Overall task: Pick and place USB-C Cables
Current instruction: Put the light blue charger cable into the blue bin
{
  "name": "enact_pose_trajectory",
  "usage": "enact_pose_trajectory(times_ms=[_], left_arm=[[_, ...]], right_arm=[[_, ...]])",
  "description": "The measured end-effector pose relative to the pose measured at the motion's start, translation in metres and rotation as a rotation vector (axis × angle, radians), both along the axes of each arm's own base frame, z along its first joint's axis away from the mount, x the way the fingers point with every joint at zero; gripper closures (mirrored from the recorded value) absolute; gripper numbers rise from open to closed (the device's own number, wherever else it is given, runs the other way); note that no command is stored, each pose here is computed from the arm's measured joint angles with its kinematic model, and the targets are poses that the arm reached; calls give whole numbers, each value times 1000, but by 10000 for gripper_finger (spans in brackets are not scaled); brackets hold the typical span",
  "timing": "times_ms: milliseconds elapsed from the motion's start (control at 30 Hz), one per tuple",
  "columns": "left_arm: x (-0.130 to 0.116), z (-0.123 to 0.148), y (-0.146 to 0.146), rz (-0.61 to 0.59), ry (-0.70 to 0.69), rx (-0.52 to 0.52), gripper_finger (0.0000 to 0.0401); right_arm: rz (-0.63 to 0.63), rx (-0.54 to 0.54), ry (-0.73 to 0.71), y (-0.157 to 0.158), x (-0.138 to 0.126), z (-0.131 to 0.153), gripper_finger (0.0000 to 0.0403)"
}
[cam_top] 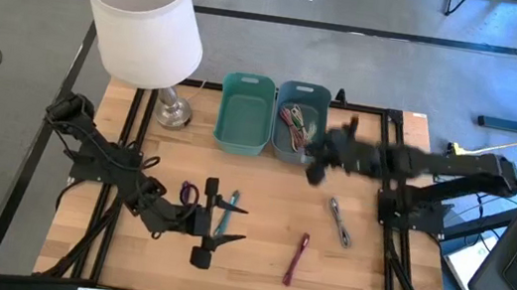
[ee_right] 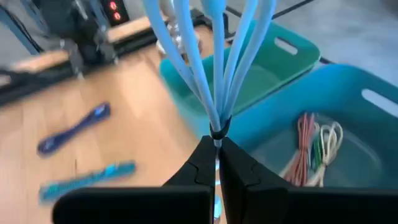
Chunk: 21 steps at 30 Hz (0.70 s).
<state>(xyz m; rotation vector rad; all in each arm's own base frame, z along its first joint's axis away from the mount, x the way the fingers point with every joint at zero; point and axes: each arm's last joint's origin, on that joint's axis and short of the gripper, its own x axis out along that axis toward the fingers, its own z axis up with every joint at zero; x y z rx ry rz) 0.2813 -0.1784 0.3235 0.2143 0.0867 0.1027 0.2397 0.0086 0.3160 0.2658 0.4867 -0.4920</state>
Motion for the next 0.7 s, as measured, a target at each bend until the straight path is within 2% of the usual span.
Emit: enact_pose_trajectory(times_ms=[167, 300, 500, 700], left_arm=[[1, 0, 1, 14, 0, 1, 159], [1, 0, 1, 13, 0, 8, 159], [1, 0, 1, 14, -6, -17, 159], [1, 1, 1, 13, -7, -20, 159]], right_arm=[[-61, 99, -71, -78, -1, 4, 401], [-159, 253, -58, -128, -9, -10, 401], [-176, 371, 65, -162, 11, -56, 401], [-253, 455, 192, -188, 21, -104, 401]])
